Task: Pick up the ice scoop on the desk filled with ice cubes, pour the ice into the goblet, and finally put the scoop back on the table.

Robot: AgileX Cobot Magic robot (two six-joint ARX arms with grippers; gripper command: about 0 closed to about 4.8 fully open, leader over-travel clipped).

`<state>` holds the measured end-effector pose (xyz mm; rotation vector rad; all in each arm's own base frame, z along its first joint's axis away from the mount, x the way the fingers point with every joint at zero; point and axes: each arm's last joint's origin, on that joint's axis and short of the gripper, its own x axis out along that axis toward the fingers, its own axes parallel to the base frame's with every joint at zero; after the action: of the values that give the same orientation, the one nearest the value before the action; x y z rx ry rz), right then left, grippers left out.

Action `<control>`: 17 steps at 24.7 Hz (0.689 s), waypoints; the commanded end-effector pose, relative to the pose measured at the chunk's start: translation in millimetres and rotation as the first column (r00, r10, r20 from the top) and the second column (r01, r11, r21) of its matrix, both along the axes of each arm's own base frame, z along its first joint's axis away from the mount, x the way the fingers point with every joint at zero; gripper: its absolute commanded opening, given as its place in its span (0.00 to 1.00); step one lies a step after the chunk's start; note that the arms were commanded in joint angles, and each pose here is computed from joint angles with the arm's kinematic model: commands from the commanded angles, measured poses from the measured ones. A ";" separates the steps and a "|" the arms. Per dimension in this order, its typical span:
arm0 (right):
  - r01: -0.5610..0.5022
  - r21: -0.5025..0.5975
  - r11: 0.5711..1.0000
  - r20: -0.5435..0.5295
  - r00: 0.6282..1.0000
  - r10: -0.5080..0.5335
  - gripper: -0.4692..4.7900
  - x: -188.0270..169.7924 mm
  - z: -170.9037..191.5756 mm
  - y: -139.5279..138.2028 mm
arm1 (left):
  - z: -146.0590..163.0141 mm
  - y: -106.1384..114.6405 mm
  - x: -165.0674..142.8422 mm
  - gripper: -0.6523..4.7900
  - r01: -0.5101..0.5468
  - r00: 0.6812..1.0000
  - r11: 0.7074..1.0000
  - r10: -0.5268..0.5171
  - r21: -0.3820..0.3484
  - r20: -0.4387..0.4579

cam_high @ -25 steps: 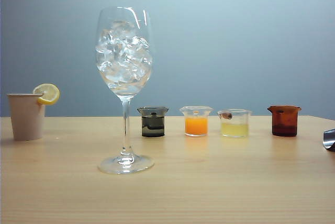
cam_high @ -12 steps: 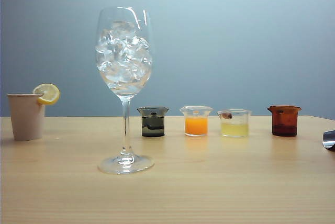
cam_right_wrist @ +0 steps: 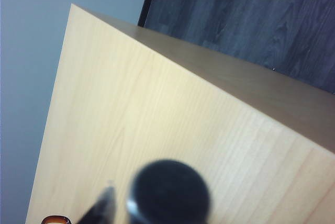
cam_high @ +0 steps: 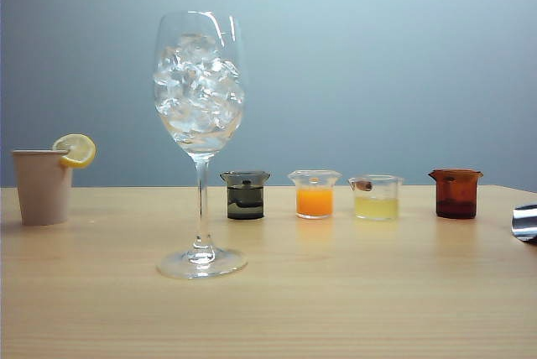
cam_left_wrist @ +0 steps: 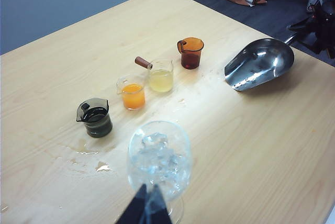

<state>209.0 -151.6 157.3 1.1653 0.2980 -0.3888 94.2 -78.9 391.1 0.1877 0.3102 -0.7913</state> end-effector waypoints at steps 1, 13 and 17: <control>-0.006 -0.012 1.000 0.012 1.000 0.007 0.49 0.4 2.1 -0.4 | 3.2 0.4 -0.5 0.11 0.004 1.000 1.000 -0.004 -0.013 0.017; 0.007 0.048 0.999 -0.031 1.000 -0.006 0.76 -2.7 0.4 2.0 | 3.2 0.4 -0.5 0.11 0.004 1.000 1.000 -0.004 -0.013 0.018; 0.024 0.040 0.999 -0.050 0.999 -0.022 0.76 -8.7 8.6 6.0 | 3.2 0.4 -0.5 0.11 0.004 1.000 1.000 -0.004 -0.013 0.018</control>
<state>201.9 -146.0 163.3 1.2077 0.3359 -0.4163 94.2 -78.9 391.1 0.1877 0.3102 -0.7913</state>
